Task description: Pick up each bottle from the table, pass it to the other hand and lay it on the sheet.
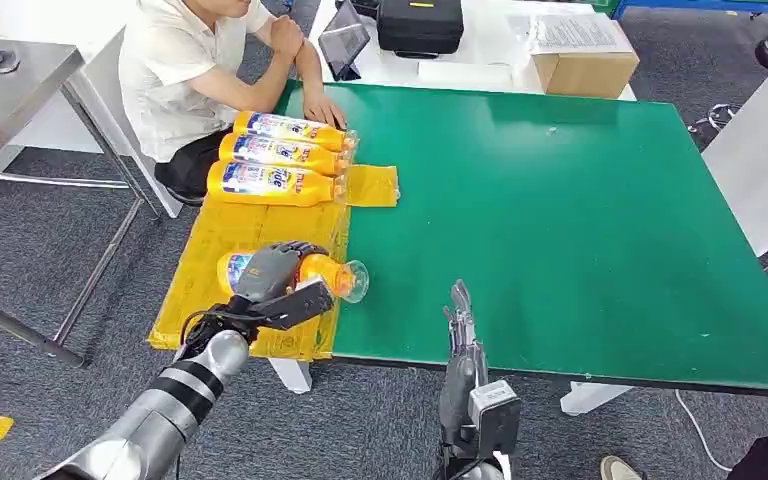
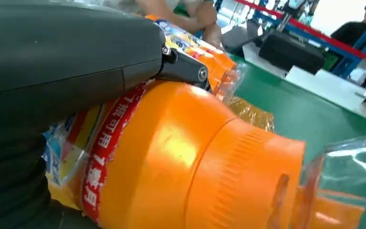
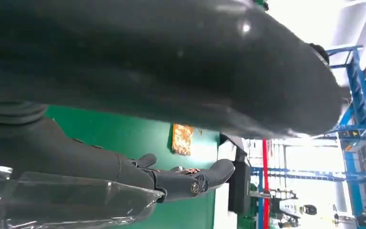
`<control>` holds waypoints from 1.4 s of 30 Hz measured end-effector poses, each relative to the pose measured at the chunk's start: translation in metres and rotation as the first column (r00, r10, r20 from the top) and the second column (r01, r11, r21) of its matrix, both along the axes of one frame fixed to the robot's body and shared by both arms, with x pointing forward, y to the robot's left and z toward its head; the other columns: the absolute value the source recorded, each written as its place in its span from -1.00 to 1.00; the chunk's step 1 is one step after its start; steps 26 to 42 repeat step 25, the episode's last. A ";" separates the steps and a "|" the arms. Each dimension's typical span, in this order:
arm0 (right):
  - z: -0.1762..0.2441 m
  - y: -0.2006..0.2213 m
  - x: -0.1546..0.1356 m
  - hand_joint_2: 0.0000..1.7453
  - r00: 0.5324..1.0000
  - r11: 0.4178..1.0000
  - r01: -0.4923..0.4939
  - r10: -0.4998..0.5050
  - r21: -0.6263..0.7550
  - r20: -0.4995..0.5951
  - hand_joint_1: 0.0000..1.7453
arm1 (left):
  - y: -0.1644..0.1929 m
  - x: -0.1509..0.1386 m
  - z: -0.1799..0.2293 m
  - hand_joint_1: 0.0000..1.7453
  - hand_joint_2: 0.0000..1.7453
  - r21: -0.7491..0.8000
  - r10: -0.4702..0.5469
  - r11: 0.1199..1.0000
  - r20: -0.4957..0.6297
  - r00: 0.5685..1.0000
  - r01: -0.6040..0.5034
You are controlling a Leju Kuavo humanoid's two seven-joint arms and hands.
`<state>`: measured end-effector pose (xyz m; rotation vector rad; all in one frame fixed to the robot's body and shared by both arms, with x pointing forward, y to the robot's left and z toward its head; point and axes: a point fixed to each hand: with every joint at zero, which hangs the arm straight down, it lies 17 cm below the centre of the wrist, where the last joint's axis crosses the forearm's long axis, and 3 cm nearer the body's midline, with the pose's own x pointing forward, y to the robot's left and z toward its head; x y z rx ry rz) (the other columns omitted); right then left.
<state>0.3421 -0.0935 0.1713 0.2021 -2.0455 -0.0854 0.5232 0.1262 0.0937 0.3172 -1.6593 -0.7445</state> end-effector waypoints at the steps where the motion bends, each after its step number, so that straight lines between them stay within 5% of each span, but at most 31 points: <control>1: 0.000 0.000 0.000 -1.00 1.000 1.000 -0.003 0.003 0.002 -0.001 -1.00 | -0.001 0.001 -0.001 -1.00 1.00 0.002 -0.006 1.000 -0.010 1.000 0.006; 15: -0.019 -0.009 0.014 -1.00 0.998 0.999 0.009 -0.006 0.042 -0.067 -1.00 | 0.007 0.007 -0.063 -1.00 1.00 0.128 -0.001 0.991 -0.305 0.952 0.042; 42: -0.025 -0.012 0.018 -1.00 0.996 0.999 0.022 -0.018 0.045 -0.085 -1.00 | 0.005 0.008 -0.068 -1.00 1.00 0.146 -0.003 0.988 -0.335 0.942 0.055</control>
